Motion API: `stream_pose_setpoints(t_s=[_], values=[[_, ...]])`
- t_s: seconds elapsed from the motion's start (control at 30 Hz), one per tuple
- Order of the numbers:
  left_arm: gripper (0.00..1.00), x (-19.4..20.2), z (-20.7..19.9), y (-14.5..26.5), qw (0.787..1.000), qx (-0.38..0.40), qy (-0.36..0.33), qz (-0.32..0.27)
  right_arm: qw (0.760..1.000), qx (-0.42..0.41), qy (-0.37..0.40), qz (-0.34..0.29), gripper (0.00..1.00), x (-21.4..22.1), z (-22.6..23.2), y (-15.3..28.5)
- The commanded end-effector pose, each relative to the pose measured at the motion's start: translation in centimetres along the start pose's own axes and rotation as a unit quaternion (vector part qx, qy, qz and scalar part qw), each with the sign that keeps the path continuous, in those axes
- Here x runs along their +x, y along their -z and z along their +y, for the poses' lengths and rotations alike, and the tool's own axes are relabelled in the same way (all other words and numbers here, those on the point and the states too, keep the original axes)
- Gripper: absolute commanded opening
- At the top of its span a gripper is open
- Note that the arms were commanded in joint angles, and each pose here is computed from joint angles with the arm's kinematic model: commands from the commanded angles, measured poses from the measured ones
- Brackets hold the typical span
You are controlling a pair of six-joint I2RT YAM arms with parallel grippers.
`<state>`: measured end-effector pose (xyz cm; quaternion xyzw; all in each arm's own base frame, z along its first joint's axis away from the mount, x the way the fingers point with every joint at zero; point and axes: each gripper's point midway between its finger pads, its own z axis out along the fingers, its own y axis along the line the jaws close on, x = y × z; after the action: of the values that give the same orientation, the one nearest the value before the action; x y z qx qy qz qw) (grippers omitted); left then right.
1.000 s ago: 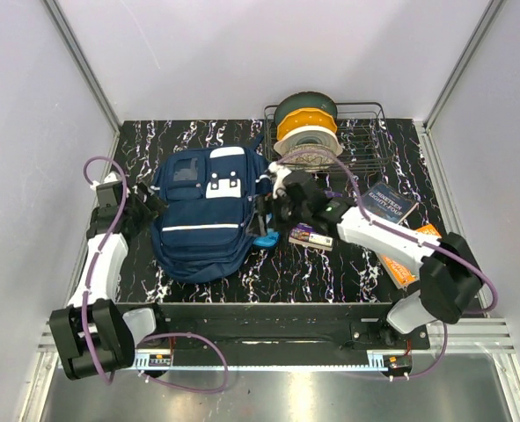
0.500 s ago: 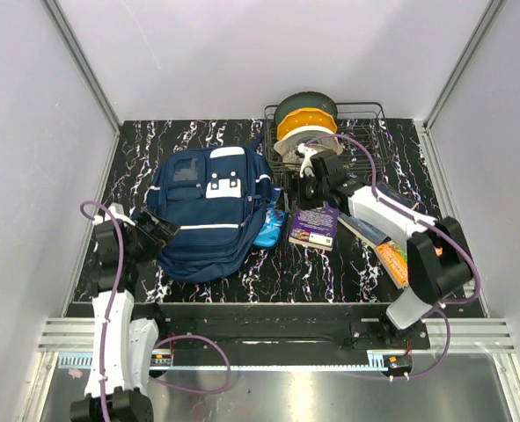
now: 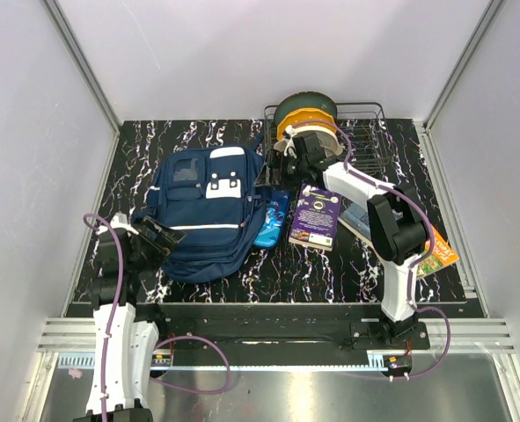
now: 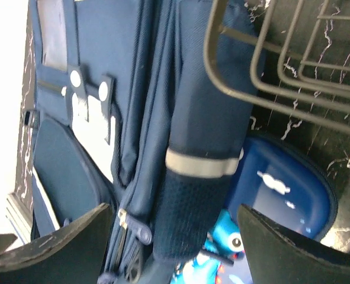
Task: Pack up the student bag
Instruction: Adjust the student bag at the center of the board.
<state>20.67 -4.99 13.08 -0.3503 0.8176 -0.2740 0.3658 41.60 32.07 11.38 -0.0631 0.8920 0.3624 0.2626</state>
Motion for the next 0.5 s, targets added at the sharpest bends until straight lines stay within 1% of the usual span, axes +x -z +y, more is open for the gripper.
stream_pose_setpoints(t_s=[0.0,0.03,0.1,0.3,0.33,0.4,0.47], values=[[0.98,0.0,-1.3,0.3,1.0,0.027,-0.004,0.005,0.999,-0.013,-0.03,-0.033,0.91,-2.9,1.3,-1.3],[0.98,0.0,-1.3,0.3,1.0,0.028,-0.007,0.004,0.999,-0.007,-0.047,-0.024,0.9,-2.3,0.8,-2.1],[0.98,0.0,-1.6,0.4,0.999,0.032,-0.011,0.007,0.998,-0.001,-0.053,-0.023,0.9,-2.3,0.4,-3.0],[0.98,0.2,-2.1,0.4,0.999,0.047,-0.017,0.015,0.998,0.002,-0.047,-0.031,0.88,-1.7,1.8,-5.6],[0.98,0.2,-2.3,0.4,0.998,0.05,-0.018,0.017,0.998,0.005,-0.056,-0.031,0.86,-1.6,1.9,-5.9],[0.98,0.3,-2.3,0.4,0.998,0.052,-0.021,0.02,0.997,0.005,-0.064,-0.035,0.76,-1.5,1.8,-6.3],[0.98,0.3,-2.5,0.5,0.998,0.056,-0.024,0.021,0.997,-0.004,-0.064,-0.052,0.61,-2.1,2.3,-6.3]])
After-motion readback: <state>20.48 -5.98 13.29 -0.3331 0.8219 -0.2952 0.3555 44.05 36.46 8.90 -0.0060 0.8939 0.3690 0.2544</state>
